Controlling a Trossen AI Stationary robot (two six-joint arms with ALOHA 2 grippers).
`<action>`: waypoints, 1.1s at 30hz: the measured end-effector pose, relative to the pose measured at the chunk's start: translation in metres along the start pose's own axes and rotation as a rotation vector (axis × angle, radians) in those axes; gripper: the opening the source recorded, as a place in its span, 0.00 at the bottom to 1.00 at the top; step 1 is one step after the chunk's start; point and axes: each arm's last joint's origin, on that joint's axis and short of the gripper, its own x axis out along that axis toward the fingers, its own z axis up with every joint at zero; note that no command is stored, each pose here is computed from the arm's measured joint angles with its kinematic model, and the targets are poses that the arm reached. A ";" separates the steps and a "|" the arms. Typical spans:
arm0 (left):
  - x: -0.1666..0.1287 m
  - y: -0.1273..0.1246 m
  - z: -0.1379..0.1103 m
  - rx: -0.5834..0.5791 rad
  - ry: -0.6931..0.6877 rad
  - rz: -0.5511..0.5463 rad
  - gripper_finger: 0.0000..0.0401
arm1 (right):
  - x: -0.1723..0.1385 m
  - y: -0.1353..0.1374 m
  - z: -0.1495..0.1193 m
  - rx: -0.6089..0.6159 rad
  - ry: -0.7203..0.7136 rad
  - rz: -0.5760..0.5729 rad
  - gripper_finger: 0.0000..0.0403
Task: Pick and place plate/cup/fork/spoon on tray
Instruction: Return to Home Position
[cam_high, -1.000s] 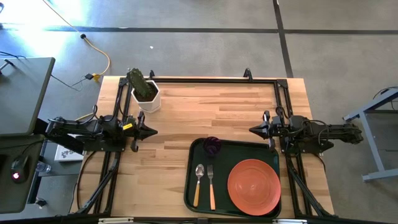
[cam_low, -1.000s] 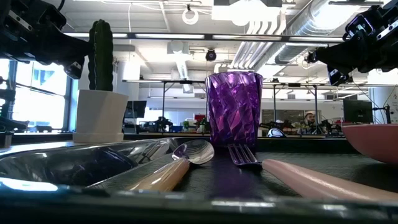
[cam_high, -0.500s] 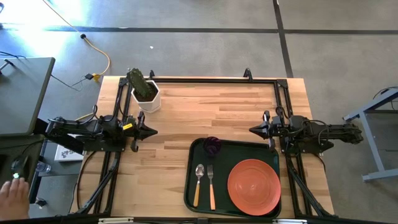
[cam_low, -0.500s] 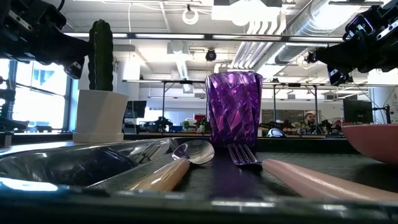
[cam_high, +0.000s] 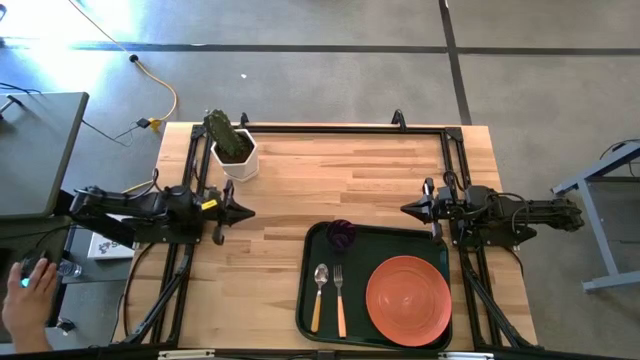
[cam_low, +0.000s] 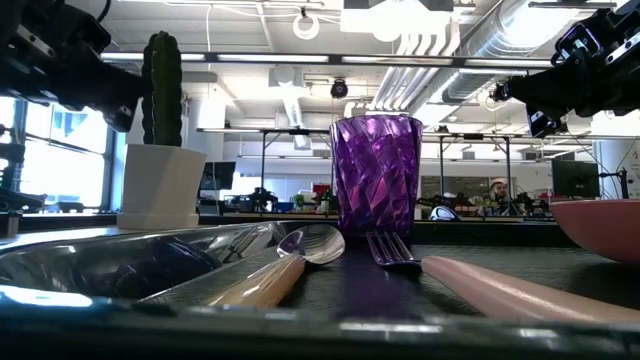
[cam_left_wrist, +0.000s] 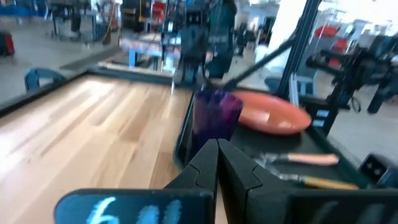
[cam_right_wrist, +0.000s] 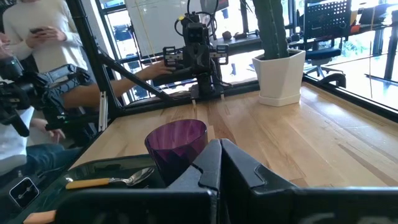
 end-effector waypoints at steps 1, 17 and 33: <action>0.001 0.000 -0.002 0.001 0.021 0.005 0.00 | 0.000 0.000 0.000 0.000 0.000 0.000 0.00; 0.011 0.003 -0.017 0.010 0.203 0.036 0.00 | 0.000 0.000 0.000 0.000 0.000 0.000 0.00; 0.011 0.003 -0.018 0.011 0.205 0.036 0.00 | 0.000 0.000 0.000 0.000 0.000 0.000 0.00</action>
